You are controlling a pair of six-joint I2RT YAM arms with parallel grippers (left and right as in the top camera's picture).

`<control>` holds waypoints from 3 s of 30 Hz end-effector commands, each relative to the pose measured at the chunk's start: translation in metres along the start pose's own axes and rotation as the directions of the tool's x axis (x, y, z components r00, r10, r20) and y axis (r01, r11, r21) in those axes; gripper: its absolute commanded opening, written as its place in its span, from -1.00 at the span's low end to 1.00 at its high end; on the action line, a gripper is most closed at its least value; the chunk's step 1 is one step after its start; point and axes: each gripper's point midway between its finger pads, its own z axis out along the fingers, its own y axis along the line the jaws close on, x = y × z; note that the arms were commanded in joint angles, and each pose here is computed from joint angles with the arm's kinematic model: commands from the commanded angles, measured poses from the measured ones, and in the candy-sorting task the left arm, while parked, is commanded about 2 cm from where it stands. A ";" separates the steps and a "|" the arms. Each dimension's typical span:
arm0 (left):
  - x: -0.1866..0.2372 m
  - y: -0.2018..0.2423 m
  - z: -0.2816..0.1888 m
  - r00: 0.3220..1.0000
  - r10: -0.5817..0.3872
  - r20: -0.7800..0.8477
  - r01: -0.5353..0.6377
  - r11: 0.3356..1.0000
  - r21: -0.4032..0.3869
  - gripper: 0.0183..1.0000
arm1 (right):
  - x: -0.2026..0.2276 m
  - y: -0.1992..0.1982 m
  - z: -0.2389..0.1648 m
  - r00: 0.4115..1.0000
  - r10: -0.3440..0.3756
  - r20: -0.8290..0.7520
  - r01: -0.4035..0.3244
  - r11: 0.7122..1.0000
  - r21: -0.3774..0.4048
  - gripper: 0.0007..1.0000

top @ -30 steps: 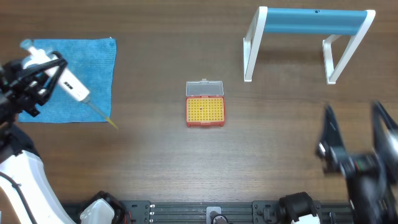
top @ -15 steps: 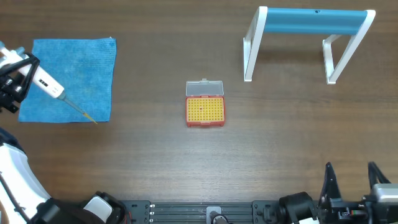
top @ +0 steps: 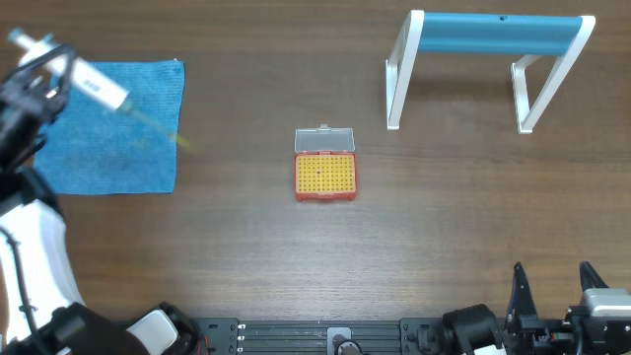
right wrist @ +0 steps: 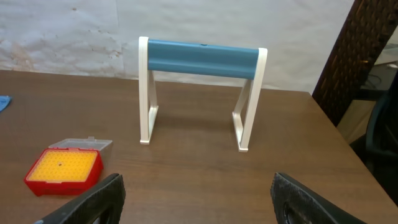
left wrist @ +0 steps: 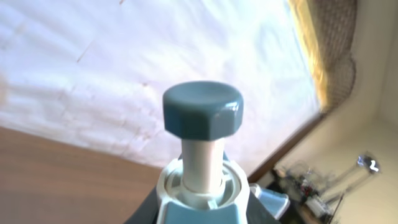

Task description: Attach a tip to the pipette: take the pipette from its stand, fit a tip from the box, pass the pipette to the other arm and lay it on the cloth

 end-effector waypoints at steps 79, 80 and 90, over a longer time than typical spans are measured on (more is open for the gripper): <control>0.096 0.275 0.068 0.575 -0.190 -0.796 -0.623 0.528 -0.577 -0.98 | 0.086 -0.013 -0.043 0.989 -0.066 -0.131 0.069 0.998 0.015 0.54; 0.100 0.278 0.068 0.574 -0.203 -0.793 -0.618 0.529 -0.582 -0.98 | 0.086 -0.013 -0.043 0.989 -0.066 -0.131 0.069 0.998 0.015 0.54; 0.131 0.305 0.061 0.550 -0.300 -0.779 -0.583 0.529 -0.616 -0.99 | 0.086 -0.013 -0.043 0.989 -0.066 -0.131 0.069 0.998 0.016 0.54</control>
